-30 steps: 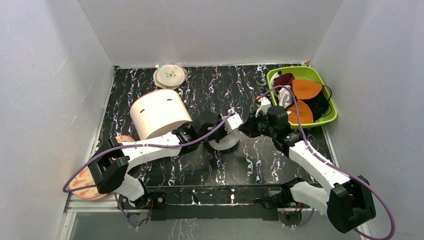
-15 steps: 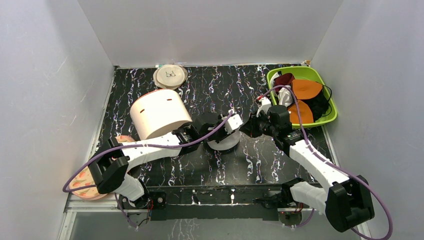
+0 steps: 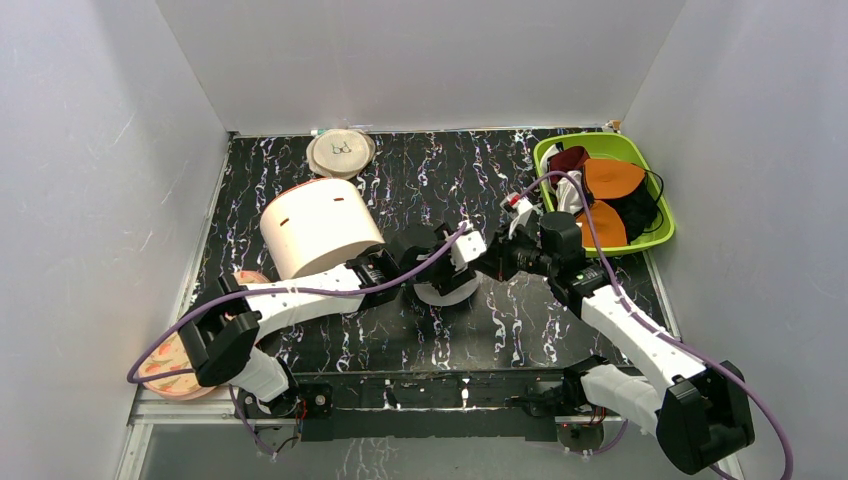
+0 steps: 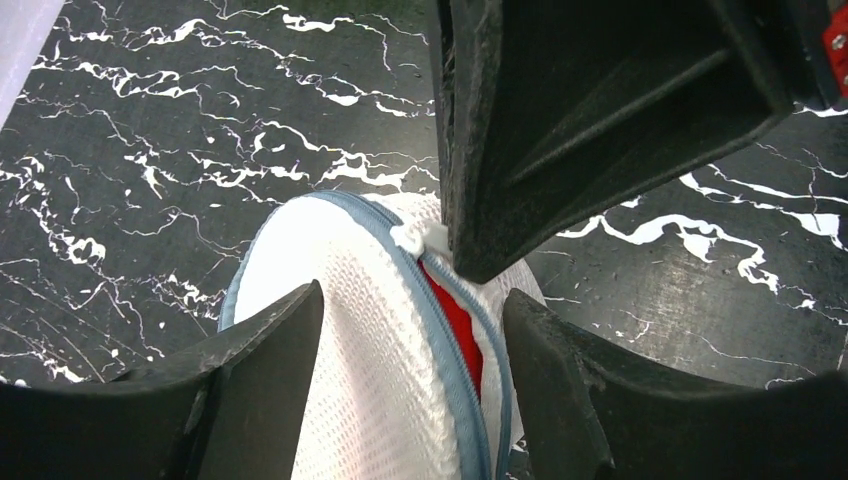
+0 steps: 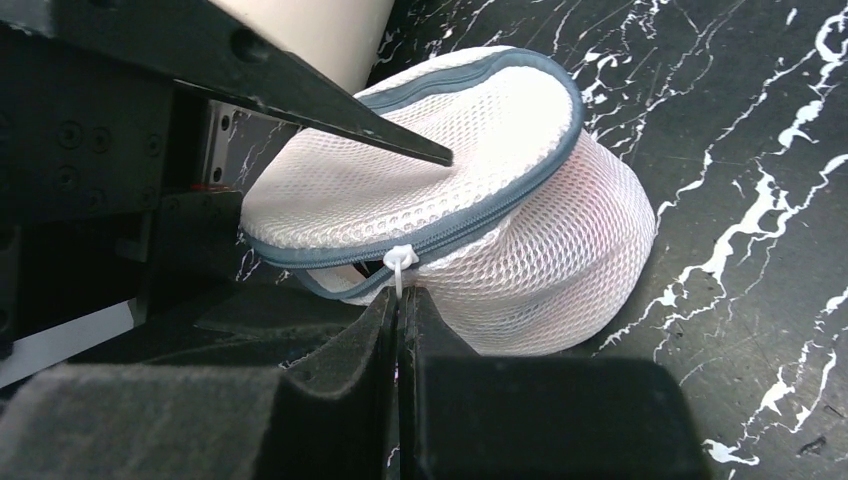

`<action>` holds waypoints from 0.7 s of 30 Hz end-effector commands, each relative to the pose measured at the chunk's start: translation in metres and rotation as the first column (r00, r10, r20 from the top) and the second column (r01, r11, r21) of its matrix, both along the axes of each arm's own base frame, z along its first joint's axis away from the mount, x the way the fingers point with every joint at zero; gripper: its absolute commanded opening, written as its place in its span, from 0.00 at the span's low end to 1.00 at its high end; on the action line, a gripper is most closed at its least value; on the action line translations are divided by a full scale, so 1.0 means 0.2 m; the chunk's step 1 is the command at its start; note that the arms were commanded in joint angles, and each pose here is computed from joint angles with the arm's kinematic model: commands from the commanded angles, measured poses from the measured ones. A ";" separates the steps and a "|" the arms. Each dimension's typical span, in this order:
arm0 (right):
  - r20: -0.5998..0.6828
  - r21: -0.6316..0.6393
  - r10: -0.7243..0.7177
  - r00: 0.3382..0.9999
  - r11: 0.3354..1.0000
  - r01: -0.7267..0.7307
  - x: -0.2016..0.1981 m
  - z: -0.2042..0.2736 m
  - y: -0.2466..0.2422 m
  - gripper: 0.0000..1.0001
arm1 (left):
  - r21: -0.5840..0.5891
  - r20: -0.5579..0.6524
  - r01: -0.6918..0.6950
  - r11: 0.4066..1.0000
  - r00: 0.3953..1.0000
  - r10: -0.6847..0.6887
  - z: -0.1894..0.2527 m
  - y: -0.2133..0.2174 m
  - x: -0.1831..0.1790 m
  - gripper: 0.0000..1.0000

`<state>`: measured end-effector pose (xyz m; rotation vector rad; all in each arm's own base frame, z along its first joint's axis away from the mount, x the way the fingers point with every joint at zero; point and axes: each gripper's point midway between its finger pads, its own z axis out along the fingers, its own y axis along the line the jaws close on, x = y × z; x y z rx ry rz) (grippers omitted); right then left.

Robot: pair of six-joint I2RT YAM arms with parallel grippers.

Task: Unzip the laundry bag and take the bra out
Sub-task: Unzip the laundry bag at the center of the board.

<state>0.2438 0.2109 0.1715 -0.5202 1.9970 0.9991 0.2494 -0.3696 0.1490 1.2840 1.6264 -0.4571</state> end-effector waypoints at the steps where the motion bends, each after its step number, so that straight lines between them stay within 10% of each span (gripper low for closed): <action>1: 0.110 0.038 0.049 0.993 0.998 -0.054 -0.01 0.12 0.05 0.00 | -0.033 -0.004 0.049 0.998 0.999 -0.049 0.06 -0.06 -0.03 0.65; 21: 0.098 -0.047 -0.199 0.975 0.978 0.204 0.12 0.05 -0.11 0.00 | -0.031 0.088 -0.003 1.000 0.996 0.005 0.14 0.00 0.02 0.02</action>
